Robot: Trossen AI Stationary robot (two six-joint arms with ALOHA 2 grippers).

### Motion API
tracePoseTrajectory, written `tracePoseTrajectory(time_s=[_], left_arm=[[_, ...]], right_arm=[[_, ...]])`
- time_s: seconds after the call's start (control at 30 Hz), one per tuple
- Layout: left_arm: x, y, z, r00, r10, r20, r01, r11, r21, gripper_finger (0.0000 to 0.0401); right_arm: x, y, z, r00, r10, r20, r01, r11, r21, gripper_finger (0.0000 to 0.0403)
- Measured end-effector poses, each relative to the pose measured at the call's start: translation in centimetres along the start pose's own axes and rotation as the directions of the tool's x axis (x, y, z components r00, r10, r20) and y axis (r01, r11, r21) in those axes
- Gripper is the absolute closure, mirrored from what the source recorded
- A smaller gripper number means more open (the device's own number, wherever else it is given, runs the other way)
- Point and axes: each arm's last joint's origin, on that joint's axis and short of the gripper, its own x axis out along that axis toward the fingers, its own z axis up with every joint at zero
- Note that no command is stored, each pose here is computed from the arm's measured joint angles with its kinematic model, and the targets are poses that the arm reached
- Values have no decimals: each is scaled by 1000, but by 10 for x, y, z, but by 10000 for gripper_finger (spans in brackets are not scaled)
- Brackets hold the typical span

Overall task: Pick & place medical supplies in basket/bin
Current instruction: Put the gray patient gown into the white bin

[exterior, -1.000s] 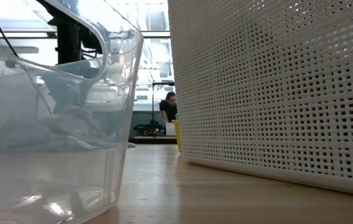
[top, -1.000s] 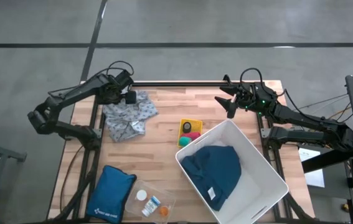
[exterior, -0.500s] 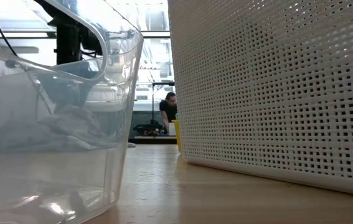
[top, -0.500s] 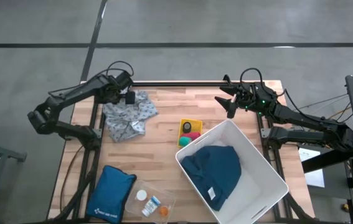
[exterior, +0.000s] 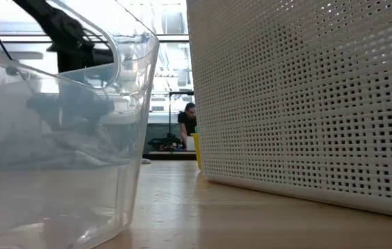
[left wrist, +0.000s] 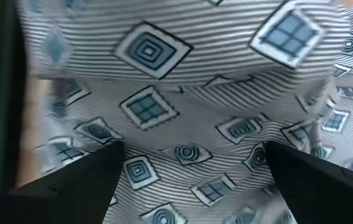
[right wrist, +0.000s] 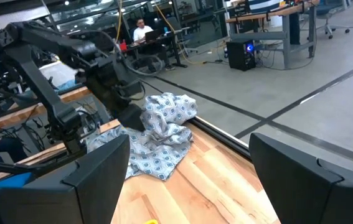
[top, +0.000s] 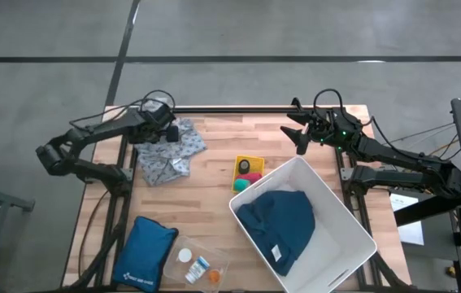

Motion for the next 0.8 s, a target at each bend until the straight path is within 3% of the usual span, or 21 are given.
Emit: tracePoseTrajectory(time_s=[0.3, 0.8], left_arm=[[44, 7, -24, 993, -75, 94, 80, 996, -44, 3], [45, 8, -23, 988, -37, 148, 48, 996, -72, 4]], right_arm=[[0, 0, 0, 1000, 0, 0, 0, 1000, 0, 78], [0, 0, 0, 1000, 0, 0, 0, 1000, 0, 78]])
